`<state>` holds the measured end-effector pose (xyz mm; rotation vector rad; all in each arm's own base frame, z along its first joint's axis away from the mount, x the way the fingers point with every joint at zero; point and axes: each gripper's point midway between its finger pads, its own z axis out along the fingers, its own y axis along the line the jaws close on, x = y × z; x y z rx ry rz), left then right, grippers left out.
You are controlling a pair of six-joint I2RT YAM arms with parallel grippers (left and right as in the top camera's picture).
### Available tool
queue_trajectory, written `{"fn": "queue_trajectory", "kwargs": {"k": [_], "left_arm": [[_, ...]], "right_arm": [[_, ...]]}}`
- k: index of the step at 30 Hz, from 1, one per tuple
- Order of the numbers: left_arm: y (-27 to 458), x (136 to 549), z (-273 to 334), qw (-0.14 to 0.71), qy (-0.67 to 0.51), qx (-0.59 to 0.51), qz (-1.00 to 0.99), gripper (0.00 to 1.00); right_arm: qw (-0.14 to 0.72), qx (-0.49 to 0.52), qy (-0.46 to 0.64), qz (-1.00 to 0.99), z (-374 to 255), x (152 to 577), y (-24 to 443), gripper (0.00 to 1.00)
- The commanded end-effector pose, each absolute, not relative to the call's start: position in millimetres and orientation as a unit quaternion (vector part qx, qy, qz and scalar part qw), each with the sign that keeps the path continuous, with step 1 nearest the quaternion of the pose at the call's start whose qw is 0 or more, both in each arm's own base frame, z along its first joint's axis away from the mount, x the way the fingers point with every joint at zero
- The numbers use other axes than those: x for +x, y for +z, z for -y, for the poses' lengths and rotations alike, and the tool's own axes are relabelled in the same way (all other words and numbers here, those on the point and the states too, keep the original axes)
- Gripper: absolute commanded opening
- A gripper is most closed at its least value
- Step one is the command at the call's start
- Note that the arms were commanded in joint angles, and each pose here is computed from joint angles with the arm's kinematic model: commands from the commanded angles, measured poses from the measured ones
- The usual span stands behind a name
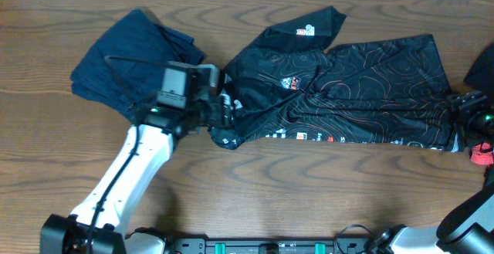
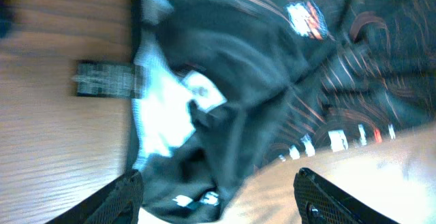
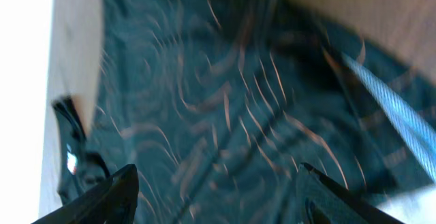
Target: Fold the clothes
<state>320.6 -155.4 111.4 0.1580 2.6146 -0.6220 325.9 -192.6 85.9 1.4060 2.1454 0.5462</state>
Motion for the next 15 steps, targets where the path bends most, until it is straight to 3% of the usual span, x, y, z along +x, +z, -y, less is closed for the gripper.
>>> {"fn": "queue_trajectory", "kwargs": {"k": [1,3,8,15], "left_arm": [[86.5,304.4,180.7,0.19,-0.213,0.153,-0.946,0.72],[69.0,303.5,178.2,0.178,-0.173,0.158,-0.956,0.72],[37.7,310.1,173.9,0.163,-0.13,0.159,-0.965,0.59],[40.2,335.0,184.8,0.211,-0.143,0.161,-0.954,0.5]], "right_arm": [[0.238,0.479,0.206,-0.819,177.6,322.3,82.9,0.72],[0.218,0.473,0.207,-0.828,170.3,314.7,78.5,0.72],[0.181,0.458,0.209,-0.845,157.0,299.6,71.5,0.7],[0.168,0.461,0.213,-0.845,152.8,295.2,69.8,0.68]]}}
